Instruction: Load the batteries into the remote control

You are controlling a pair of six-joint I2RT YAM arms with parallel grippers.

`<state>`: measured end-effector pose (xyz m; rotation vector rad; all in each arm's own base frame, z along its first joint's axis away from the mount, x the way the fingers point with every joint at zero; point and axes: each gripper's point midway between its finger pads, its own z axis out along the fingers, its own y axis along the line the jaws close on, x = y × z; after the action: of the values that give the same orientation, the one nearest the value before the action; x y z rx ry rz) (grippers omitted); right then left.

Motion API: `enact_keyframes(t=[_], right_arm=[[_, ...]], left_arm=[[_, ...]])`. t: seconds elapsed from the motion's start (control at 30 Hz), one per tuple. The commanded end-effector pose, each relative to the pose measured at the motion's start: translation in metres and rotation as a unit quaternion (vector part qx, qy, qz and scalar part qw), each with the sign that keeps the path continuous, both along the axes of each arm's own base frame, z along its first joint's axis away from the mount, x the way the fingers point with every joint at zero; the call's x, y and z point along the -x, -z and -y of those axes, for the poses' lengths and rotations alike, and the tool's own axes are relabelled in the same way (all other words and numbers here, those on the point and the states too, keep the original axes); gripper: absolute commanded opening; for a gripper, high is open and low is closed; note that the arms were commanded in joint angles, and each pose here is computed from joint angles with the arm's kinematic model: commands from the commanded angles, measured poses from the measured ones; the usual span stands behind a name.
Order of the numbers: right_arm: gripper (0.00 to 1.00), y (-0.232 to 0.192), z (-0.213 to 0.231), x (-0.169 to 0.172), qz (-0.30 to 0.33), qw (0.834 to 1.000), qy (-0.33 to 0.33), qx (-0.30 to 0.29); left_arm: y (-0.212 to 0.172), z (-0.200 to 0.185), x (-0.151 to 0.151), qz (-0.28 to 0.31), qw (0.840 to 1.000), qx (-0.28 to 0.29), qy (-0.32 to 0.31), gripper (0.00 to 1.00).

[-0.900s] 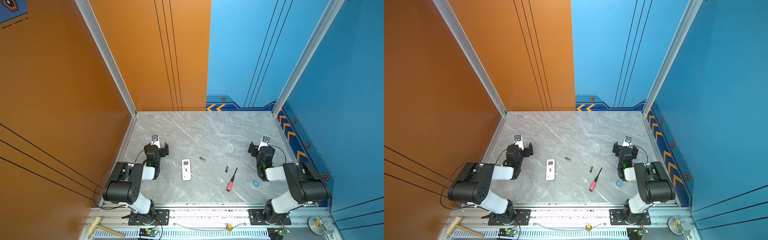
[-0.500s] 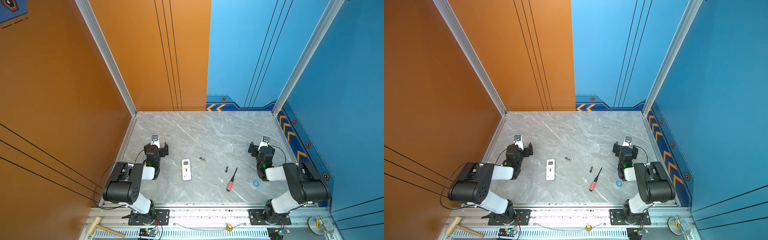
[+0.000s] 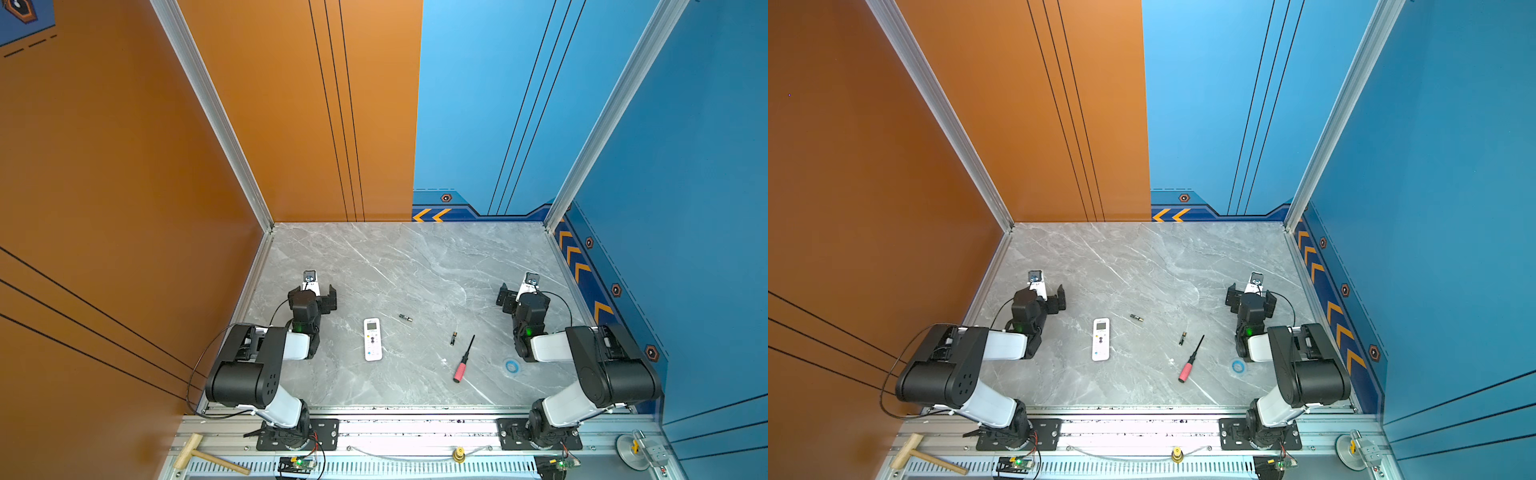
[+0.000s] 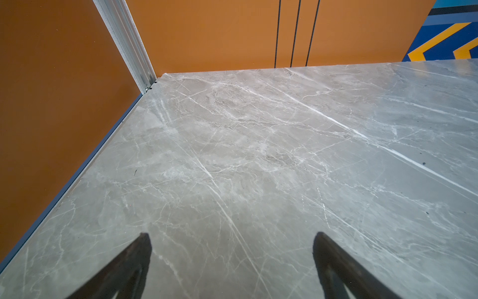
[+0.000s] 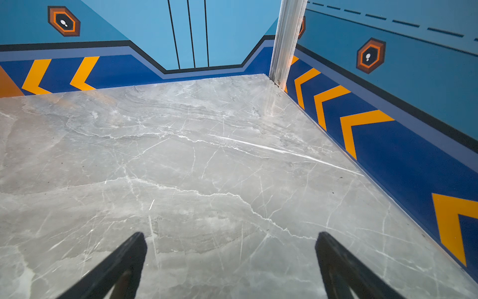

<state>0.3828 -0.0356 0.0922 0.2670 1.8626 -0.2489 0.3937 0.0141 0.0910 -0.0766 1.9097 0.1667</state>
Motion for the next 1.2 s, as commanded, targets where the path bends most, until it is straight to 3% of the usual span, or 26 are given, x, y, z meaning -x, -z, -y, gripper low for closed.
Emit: enact_keyframes(t=[0.0,1.17], right_arm=[[1.0,-0.005,0.0,-0.002,0.001,1.0,0.0,0.003],[1.0,-0.016,-0.007,0.006,0.022,0.999,-0.001,0.024]], left_arm=[[0.0,0.001,-0.002,-0.002,1.0,0.002,0.008,0.98],[-0.015,0.001,-0.002,-0.002,1.0,0.01,0.015,0.98]])
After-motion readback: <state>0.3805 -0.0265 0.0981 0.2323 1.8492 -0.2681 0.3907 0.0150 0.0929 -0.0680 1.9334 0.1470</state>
